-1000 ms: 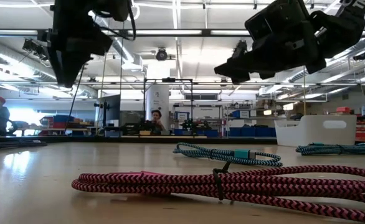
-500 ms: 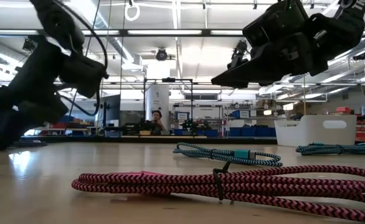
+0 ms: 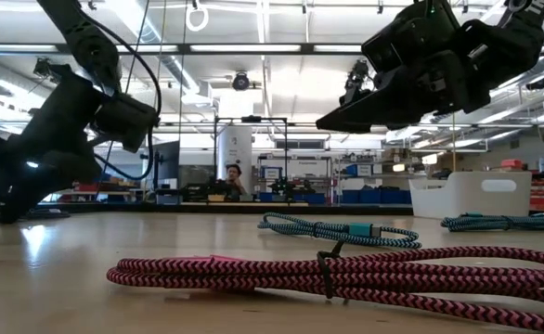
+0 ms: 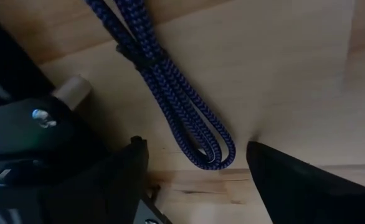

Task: Pick and place USB-C Cables
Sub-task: Put the black violet charger cable into the bin

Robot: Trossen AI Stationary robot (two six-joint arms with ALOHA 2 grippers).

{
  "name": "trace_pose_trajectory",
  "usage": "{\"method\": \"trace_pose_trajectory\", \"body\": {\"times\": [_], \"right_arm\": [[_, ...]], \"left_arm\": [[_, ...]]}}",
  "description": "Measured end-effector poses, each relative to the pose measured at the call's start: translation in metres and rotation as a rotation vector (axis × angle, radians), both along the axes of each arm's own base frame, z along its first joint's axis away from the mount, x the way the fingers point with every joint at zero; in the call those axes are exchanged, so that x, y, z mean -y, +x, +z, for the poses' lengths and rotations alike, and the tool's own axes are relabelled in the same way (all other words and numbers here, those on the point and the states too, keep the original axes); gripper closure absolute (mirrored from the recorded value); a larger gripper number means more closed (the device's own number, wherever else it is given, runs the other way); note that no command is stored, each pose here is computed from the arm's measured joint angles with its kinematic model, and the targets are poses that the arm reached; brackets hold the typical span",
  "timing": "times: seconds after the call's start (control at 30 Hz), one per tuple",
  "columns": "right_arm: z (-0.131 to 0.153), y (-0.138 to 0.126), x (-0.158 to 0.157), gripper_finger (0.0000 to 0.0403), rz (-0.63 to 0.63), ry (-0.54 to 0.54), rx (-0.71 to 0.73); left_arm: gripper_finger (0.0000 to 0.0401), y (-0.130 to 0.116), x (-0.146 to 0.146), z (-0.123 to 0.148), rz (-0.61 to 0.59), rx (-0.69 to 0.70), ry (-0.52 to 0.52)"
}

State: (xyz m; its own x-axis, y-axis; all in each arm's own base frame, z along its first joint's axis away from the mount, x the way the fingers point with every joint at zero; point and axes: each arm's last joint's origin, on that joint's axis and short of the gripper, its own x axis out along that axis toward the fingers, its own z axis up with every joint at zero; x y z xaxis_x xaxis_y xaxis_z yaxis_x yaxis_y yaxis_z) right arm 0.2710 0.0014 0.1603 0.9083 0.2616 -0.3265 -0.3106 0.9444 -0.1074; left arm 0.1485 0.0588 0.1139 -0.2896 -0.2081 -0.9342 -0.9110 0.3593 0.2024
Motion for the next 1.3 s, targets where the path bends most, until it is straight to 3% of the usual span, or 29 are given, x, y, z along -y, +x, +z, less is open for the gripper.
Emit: {"method": "trace_pose_trajectory", "body": {"times": [0.27, 0.57, 0.63, 0.77, 0.9, 1.1, 1.17, 1.3], "right_arm": [[0.000, 0.000, 0.000, 0.0181, 0.002, -0.007, -0.003], [-0.003, -0.001, 0.000, 0.0181, -0.004, -0.016, -0.030], [-0.004, -0.001, 0.001, 0.0181, -0.009, -0.018, -0.039], [-0.010, -0.008, 0.002, 0.0191, -0.031, -0.003, -0.034], [-0.017, -0.021, 0.008, 0.0204, -0.117, 0.035, 0.028], [-0.022, -0.036, 0.023, 0.0206, -0.253, 0.131, 0.102], [-0.019, -0.037, 0.025, 0.0201, -0.248, 0.149, 0.125], [-0.014, -0.031, 0.023, 0.0172, -0.237, 0.162, 0.145]], "left_arm": [[0.0191, -0.008, -0.016, -0.003, 0.024, 0.055, -0.067], [0.0357, -0.002, -0.014, -0.002, -0.059, 0.085, -0.063], [0.0383, 0.002, -0.010, 0.003, -0.121, 0.056, -0.023], [0.0382, 0.017, 0.001, 0.023, -0.247, 0.027, 0.160], [0.0385, 0.045, 0.023, 0.039, -0.369, 0.228, 0.315], [0.0382, 0.101, 0.062, 0.052, -0.584, 0.818, 0.561], [0.0382, 0.119, 0.074, 0.059, -0.628, 1.017, 0.647], [0.0383, 0.139, 0.085, 0.071, -0.661, 1.234, 0.788]]}}
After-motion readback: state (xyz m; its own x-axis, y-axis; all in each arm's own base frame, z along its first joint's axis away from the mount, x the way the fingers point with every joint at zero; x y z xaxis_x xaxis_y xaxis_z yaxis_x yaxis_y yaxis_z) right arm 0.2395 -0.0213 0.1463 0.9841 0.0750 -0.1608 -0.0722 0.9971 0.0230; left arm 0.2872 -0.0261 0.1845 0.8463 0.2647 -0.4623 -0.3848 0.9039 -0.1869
